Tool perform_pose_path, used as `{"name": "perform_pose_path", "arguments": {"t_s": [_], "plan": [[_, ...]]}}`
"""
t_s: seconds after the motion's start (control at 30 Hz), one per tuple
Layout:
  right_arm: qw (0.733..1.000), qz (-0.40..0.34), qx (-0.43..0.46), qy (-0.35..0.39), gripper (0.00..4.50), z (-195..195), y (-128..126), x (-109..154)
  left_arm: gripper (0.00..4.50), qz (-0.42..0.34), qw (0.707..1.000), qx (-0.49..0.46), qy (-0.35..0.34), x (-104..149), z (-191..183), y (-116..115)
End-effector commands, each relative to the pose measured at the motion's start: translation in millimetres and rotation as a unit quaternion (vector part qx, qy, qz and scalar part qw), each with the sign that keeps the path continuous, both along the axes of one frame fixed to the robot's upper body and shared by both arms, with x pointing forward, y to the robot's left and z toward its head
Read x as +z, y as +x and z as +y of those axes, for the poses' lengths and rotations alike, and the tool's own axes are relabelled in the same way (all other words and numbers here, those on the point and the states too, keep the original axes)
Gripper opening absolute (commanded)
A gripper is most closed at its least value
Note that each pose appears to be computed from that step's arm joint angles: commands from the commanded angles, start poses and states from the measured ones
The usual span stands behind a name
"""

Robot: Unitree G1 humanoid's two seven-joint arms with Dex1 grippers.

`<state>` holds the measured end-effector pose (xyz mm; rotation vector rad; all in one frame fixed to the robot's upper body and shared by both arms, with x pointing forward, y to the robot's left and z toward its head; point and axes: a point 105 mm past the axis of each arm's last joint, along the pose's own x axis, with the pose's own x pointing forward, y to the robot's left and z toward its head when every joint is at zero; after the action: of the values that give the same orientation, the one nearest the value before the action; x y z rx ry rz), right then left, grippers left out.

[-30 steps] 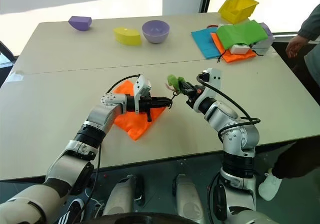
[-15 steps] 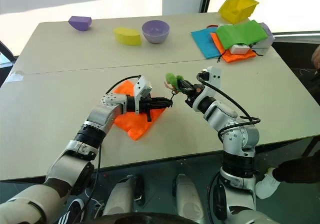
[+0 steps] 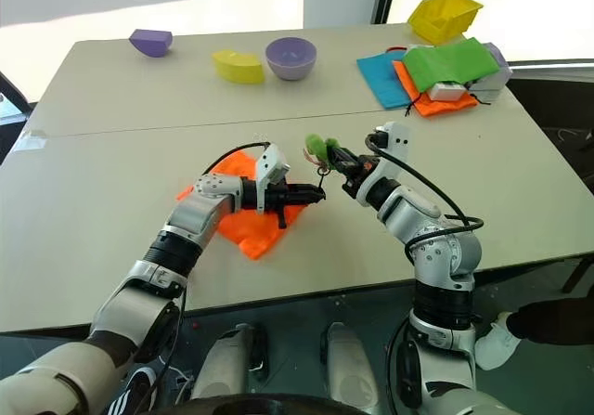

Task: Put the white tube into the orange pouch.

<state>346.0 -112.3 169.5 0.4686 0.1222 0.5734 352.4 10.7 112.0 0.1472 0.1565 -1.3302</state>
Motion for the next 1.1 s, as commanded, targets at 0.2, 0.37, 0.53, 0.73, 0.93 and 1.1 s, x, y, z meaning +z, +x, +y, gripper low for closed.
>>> {"name": "perform_pose_path", "arguments": {"t_s": [0.2, 0.37, 0.53, 0.73, 0.93, 1.1], "plan": [[0.998, -0.050, -0.013, 0.018, 0.00, -6, 0, 28, 0.44, -0.010, 0.999, -0.017, 0.026, -2, -2, -5], [0.997, -0.049, -0.035, 0.042, 0.00, -14, 6, 33, 0.44, -0.003, 0.999, -0.022, 0.040, -5, 5, -9], [0.996, -0.044, -0.064, 0.050, 0.00, -24, 12, 32, 0.44, 0.018, 0.997, -0.038, 0.056, -10, 12, -18], [0.988, -0.033, -0.139, 0.059, 0.00, -52, 25, 28, 0.44, 0.052, 0.985, -0.095, 0.135, -23, 35, -41], [0.971, 0.009, -0.236, 0.028, 0.00, -90, 36, 4, 0.44, 0.048, 0.981, -0.099, 0.160, -19, 57, -50], [0.974, 0.023, -0.225, -0.014, 0.00, -93, 34, -10, 0.44, 0.060, 0.984, -0.084, 0.146, -13, 70, -55]]}}
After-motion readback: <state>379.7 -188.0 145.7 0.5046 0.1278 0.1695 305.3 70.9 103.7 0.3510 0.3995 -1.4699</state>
